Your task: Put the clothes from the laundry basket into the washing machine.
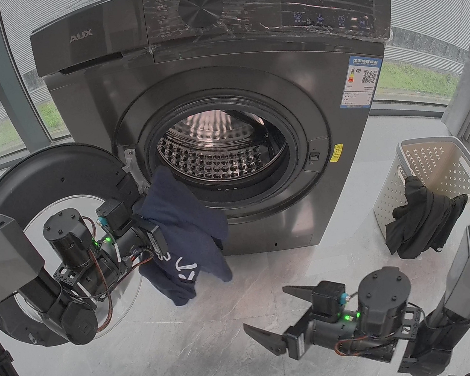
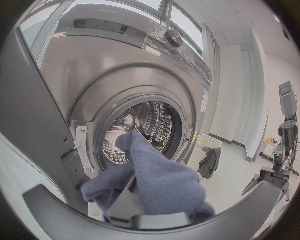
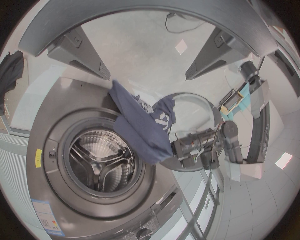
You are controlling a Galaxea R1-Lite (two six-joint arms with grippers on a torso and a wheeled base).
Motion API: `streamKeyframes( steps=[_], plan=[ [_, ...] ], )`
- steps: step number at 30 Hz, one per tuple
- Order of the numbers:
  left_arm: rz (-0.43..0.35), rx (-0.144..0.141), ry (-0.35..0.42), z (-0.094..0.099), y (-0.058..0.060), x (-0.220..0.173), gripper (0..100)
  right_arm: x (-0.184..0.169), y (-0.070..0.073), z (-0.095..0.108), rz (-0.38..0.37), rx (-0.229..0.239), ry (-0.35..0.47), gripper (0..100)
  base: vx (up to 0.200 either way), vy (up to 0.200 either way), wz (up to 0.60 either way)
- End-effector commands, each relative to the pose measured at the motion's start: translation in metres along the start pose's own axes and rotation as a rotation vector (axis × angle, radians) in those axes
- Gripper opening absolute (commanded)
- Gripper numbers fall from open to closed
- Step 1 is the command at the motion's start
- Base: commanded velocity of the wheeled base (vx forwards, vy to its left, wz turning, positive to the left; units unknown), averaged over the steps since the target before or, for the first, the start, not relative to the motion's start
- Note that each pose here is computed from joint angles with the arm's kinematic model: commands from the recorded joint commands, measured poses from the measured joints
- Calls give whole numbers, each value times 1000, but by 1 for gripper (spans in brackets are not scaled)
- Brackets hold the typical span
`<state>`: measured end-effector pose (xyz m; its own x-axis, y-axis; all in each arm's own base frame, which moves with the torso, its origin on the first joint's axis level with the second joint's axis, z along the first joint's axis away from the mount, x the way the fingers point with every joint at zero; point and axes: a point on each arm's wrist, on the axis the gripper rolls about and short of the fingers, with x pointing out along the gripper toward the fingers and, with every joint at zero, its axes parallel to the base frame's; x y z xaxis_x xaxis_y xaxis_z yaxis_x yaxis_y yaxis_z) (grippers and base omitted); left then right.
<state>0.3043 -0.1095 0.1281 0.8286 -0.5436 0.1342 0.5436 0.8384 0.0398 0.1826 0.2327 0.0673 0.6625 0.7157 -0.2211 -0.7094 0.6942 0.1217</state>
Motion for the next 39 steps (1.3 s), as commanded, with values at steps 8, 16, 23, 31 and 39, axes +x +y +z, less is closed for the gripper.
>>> streamKeyframes(
  steps=[8,16,23,31,39],
  plan=[
    [-108,-53,-27,22,-37,-21,0,-36,-52,38,-165,42,-166,100,0,0,0],
    [-116,-57,-5,24,-39,-38,0,-39,-90,52,-294,56,-257,100,0,0,0],
    [-132,-60,9,24,-44,-47,0,-44,-103,49,-338,62,-250,100,0,0,0],
    [-152,-62,24,19,-47,-44,0,-41,-96,48,-312,62,-244,100,100,0,0],
    [-166,-57,38,14,-51,-40,0,-38,-81,46,-259,59,-232,100,200,0,0]
  ],
)
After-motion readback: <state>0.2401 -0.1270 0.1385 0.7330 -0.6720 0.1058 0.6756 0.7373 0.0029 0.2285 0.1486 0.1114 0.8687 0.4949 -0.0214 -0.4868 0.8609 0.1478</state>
